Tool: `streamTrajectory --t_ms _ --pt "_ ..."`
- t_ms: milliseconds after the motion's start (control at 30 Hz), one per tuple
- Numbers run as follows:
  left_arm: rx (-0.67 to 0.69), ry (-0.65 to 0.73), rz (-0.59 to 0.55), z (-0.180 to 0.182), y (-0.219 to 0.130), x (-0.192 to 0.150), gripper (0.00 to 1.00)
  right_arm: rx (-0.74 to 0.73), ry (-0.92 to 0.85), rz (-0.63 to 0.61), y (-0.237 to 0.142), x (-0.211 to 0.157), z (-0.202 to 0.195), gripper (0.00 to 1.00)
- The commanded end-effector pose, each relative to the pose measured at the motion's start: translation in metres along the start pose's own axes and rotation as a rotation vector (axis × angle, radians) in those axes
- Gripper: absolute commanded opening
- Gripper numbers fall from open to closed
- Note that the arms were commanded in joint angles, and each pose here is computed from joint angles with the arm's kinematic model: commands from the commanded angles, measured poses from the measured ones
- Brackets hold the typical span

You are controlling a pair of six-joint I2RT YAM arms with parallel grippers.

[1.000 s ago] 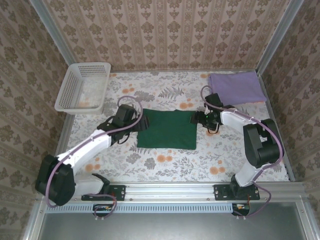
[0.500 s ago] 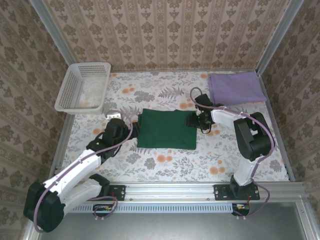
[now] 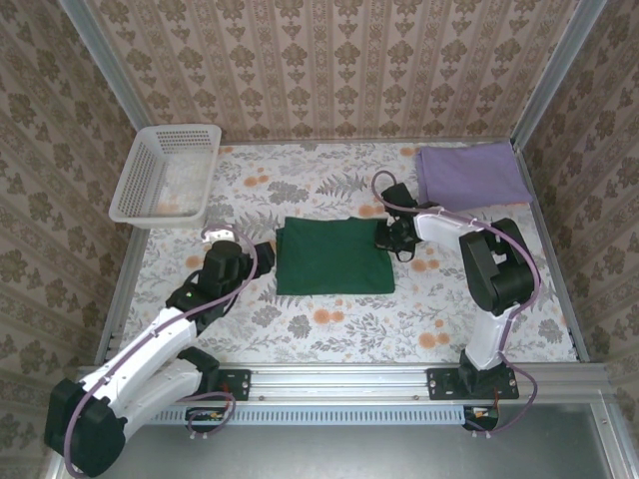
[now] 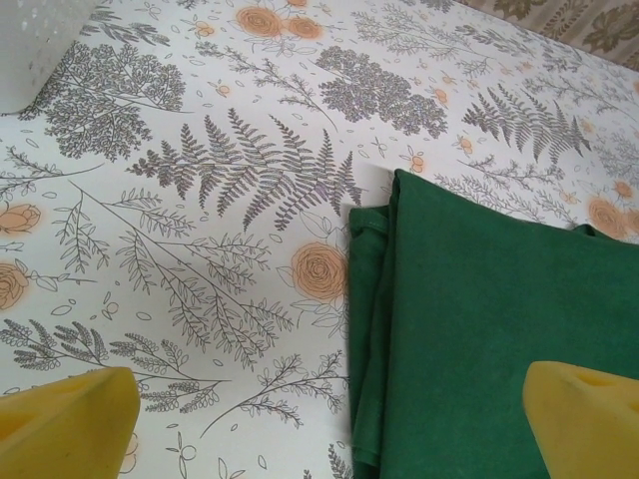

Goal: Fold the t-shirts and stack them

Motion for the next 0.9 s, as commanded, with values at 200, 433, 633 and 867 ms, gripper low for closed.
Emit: streamTrajectory --t_ms 200,433,633,867 --pt "-0.015 -0.052 -0.009 0.002 0.000 0.000 1.00 -0.207 -0.171 -0.134 -0.024 0.070 -0.006 0.00" --pt "-0.005 -0.072 -0.010 0.007 0.002 0.000 1.00 -0.330 -0.215 -0.206 -0.061 0.115 -0.021 0.00" --pt "-0.013 -0.087 -0.003 0.008 0.003 -0.001 1.00 -0.460 -0.258 -0.259 -0.096 0.140 -0.032 0.00" --pt "-0.024 -0.100 0.009 0.006 0.003 -0.002 1.00 -0.558 -0.278 -0.302 -0.124 0.160 -0.043 0.00"
Point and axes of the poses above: each hand's point on the last joint's axis, 136 mm out from that joint toward the fingers, its own y axis out along the fingers, its own z axis along the line the jaws close on, x = y × z, the point moved 5 cm from there along -y, back along the fingers, and after that the axes turned 6 degrees about -y, right-handed, at the moved point
